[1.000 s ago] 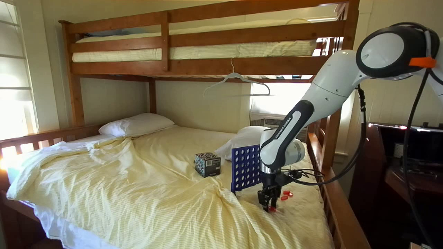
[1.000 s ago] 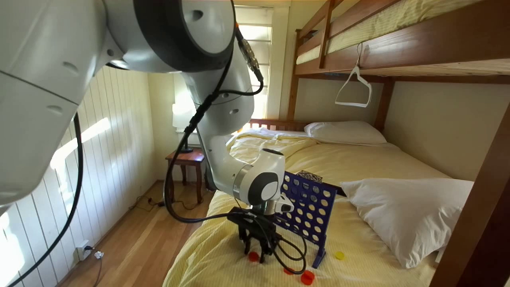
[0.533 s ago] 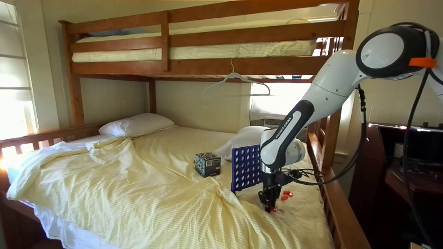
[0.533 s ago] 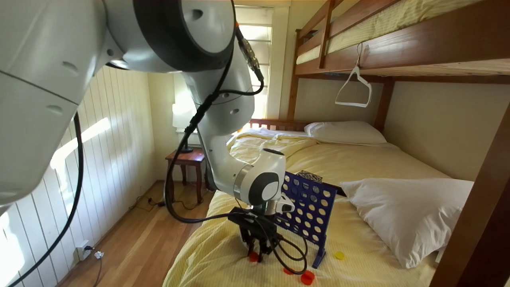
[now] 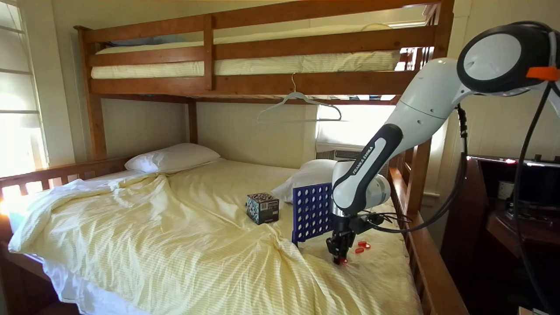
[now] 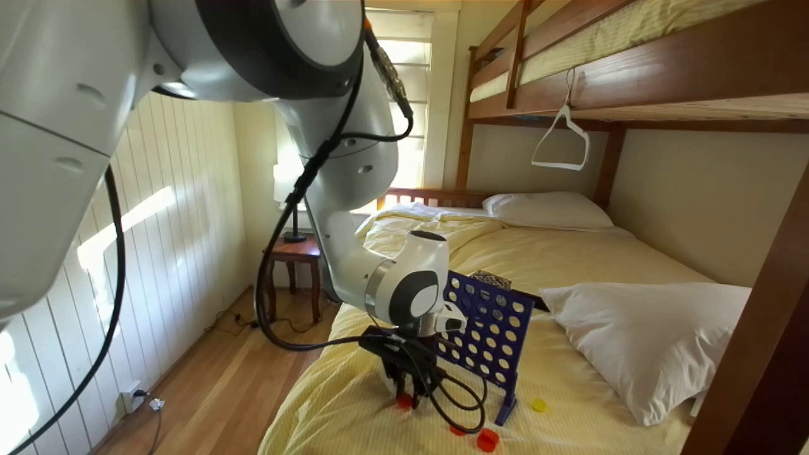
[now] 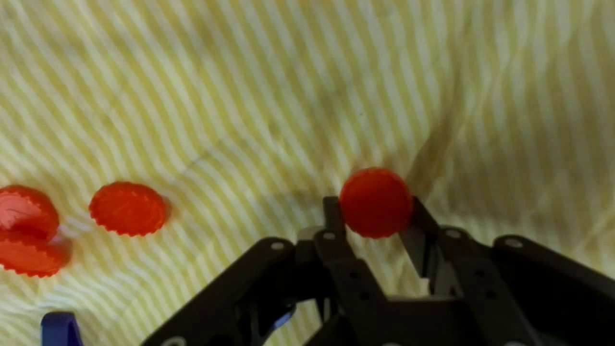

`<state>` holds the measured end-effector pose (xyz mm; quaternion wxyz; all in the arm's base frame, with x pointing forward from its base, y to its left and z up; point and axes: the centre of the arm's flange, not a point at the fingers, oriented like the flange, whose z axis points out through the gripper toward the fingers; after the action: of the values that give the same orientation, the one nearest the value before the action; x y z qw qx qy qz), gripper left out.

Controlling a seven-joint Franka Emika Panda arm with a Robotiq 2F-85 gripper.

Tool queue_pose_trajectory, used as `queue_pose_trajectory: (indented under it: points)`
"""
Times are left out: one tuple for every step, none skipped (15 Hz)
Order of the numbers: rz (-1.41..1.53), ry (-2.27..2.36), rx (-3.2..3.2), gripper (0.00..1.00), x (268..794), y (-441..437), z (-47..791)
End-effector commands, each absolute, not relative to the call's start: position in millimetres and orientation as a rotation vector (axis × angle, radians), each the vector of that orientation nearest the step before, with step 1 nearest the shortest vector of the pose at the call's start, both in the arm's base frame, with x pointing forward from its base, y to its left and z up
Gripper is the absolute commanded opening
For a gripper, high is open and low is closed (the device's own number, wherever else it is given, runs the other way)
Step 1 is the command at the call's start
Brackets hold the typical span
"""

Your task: Put one orange chip in the blue gameboard.

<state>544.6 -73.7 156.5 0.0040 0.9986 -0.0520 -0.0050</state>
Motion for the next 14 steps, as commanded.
queue_pose_trajectory:
  points:
    - [0.152, -0.211, 3.097, 0.10, 515.5, -60.0, 188.7]
    - [0.203, -0.226, 3.096, 0.10, 512.4, -58.0, 194.9]
    - [0.257, -0.243, 3.099, 0.10, 508.7, -56.5, 203.4]
    - [0.317, -0.270, 3.098, 0.10, 504.5, -55.6, 212.5]
    - [0.369, -0.287, 3.098, 0.10, 501.6, -55.2, 220.3]
    - [0.429, -0.311, 3.087, 0.10, 496.8, -54.2, 230.0]
    - [0.484, -0.323, 3.074, 0.10, 493.4, -54.2, 239.4]
    - [0.542, -0.338, 3.059, 0.10, 489.9, -53.8, 249.4]
    - [0.599, -0.351, 3.043, 0.10, 486.7, -53.5, 259.2]
    - [0.662, -0.366, 3.022, 0.10, 482.0, -52.7, 270.4]
    - [0.722, -0.377, 2.997, 0.10, 477.6, -52.0, 280.3]
    - [0.774, -0.386, 2.973, 0.10, 473.7, -51.6, 290.0]
    - [0.826, -0.386, 2.947, 0.10, 469.4, -51.6, 299.8]
    - [0.880, -0.386, 2.920, 0.10, 465.3, -51.6, 308.5]
